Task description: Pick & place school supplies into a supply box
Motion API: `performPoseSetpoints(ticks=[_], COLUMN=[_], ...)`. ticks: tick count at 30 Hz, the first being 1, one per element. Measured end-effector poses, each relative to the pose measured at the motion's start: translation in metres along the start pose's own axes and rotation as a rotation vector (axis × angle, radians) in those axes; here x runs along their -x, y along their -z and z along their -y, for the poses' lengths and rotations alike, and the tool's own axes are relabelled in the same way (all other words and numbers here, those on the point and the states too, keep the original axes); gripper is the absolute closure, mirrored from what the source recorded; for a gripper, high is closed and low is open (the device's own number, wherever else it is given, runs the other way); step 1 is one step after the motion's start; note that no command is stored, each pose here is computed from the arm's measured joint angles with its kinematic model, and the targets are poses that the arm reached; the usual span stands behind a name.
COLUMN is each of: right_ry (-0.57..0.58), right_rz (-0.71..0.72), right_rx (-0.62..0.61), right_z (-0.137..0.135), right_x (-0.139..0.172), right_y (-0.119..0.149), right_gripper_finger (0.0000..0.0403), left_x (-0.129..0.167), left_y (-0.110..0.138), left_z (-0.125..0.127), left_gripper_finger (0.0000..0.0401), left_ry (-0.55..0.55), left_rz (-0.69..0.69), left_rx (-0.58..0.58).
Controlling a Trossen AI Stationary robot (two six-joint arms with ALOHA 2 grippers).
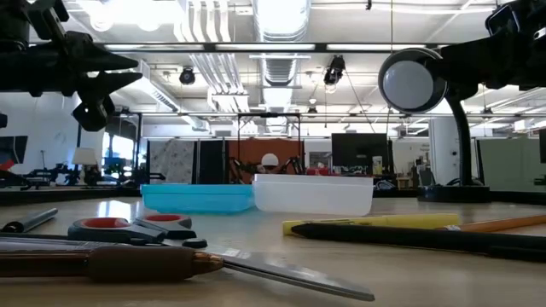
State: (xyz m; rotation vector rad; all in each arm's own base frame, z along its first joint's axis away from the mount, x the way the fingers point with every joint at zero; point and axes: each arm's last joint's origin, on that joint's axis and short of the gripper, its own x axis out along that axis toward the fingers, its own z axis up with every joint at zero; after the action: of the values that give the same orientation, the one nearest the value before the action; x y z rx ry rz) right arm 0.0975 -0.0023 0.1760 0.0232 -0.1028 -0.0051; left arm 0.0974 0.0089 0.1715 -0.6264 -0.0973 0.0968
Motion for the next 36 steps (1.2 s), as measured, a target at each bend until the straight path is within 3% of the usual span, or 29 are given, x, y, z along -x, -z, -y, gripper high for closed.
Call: performPoseSetpoints(ticks=[30,34,36], right_ry=[0.0,0.143,0.199], right_rz=[0.003,0.039,0.089], right_rx=[0.02,0.074,-0.047], right_z=[0.0,0.004,0.0056], right_x=[0.0,0.0004,0.0009], right_y=[-0.0003,-0.0041,-0.0078], right_gripper_finger=[0.0229,0.0229,0.0229], left_x=[0.0,0.0,0.0], left_y=[0.0,0.0001,0.0], left_z=[0.0,0.0,0.0], left_gripper_finger=[0.0332,0.0332,0.0332], left_ry=[0.0,0.0,0.0], left_rz=[0.0,0.0,0.0], left_rx=[0.0,0.0,0.0])
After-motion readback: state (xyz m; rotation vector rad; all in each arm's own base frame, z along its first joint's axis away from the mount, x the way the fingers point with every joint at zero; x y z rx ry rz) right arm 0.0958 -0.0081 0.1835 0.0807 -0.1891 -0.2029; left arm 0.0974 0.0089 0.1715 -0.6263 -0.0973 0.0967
